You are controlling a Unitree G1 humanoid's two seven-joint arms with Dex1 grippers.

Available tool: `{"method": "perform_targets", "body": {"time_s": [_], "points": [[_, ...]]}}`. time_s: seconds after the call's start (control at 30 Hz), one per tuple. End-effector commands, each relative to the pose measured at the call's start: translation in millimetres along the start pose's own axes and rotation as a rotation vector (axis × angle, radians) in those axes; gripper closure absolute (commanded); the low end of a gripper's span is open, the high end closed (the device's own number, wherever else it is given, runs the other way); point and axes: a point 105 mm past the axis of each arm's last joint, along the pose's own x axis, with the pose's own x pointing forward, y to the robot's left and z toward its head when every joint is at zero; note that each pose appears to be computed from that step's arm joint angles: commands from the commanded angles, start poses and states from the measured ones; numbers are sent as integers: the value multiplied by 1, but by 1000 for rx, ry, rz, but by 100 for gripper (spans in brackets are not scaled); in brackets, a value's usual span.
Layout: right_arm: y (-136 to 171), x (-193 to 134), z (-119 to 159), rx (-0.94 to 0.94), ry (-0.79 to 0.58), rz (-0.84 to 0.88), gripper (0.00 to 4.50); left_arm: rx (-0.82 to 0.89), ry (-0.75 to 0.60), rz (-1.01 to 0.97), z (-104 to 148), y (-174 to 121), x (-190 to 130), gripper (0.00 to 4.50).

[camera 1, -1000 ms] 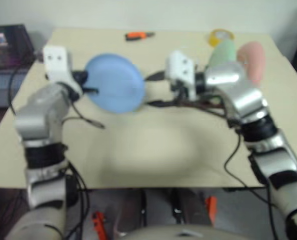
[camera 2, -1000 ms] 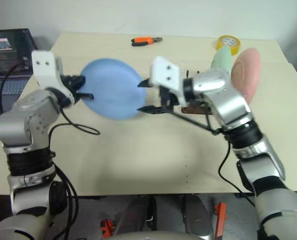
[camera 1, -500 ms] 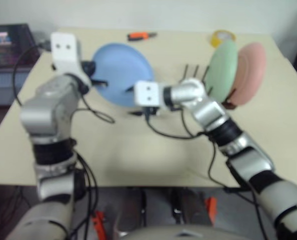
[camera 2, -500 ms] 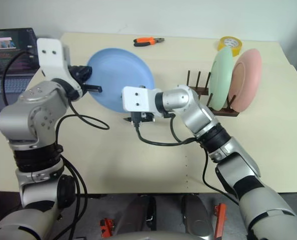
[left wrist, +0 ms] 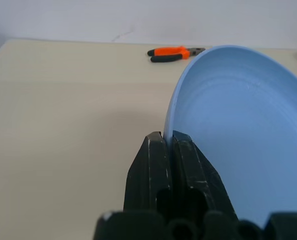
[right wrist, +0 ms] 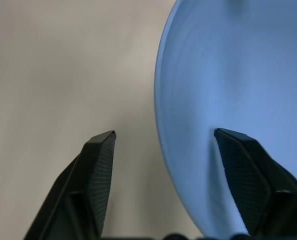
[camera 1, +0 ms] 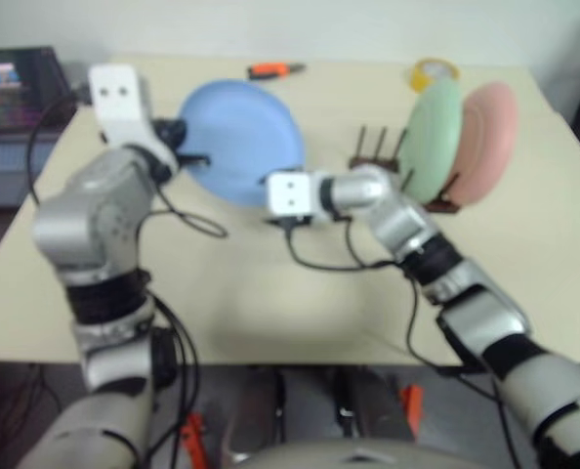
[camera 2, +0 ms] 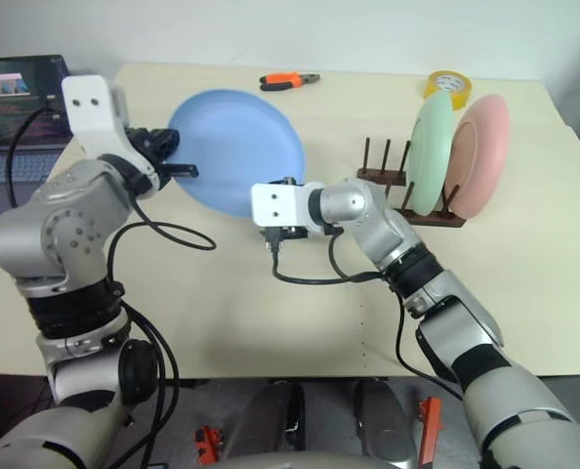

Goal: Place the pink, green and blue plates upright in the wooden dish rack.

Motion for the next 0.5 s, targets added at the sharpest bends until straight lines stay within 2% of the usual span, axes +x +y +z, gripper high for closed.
{"method": "perform_targets", "body": {"time_s": [0.03, 0.23, 0.5], "points": [[-16, -2, 10, -50, -33, -91, 238, 21, -67, 3, 18, -1, -4, 450], [-22, -1, 14, -63, -55, -129, 448, 12, -57, 8, 13, -3, -2, 450], [-22, 2, 18, -73, -70, -141, 449, 18, -35, 37, 9, 0, -1, 450]]}}
